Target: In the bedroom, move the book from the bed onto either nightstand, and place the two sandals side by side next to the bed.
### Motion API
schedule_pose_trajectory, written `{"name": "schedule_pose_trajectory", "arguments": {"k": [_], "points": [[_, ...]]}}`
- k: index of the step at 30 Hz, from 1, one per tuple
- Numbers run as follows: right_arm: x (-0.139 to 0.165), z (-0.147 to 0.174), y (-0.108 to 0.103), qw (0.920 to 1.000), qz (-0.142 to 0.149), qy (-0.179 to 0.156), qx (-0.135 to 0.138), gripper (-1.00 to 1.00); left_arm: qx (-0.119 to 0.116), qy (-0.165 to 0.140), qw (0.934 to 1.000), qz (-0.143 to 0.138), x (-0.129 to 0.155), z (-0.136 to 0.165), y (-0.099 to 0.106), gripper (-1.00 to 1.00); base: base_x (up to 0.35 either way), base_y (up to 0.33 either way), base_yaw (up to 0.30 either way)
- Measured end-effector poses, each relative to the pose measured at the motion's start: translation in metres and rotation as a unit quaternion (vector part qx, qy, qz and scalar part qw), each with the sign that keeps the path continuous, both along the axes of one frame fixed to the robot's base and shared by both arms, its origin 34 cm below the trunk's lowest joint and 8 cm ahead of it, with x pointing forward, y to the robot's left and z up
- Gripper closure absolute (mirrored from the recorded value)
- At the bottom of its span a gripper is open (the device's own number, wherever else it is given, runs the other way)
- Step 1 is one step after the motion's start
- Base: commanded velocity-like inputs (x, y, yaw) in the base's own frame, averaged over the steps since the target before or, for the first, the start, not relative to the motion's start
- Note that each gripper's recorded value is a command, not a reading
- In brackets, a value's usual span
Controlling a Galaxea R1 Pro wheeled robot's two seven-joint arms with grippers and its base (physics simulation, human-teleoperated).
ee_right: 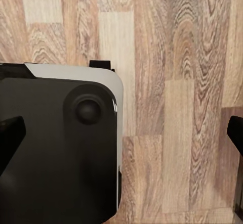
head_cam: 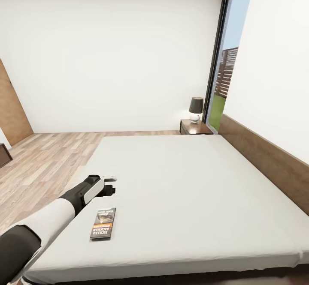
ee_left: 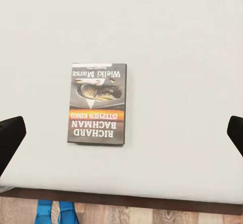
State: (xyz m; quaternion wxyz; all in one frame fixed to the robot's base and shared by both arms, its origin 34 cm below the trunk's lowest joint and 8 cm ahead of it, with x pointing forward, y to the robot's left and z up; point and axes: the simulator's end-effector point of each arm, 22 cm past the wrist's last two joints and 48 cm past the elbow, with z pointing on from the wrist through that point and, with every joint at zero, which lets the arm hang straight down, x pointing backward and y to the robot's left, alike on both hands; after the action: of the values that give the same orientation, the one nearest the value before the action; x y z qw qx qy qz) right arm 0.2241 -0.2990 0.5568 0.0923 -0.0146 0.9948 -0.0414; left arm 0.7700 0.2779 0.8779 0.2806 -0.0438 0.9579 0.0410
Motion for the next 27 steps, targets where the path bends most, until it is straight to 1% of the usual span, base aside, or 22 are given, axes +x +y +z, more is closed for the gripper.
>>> {"name": "schedule_pose_trajectory", "arguments": {"k": [22, 27], "points": [[0.0015, 0.0007, -0.0019, 1.0000, 0.003, -0.006, -0.001, -1.00, -0.003, -0.006, 1.0000, 0.000, 0.0028, 0.0030, 0.0002, -1.00, 0.000, 0.000, 0.000], [-0.0059, 0.0005, -0.0060, 1.0000, 0.004, -0.002, -0.004, -1.00, -0.003, -0.007, 1.0000, 0.001, 0.0029, 0.0030, 0.0006, -1.00, 0.000, 0.000, 0.000]]}}
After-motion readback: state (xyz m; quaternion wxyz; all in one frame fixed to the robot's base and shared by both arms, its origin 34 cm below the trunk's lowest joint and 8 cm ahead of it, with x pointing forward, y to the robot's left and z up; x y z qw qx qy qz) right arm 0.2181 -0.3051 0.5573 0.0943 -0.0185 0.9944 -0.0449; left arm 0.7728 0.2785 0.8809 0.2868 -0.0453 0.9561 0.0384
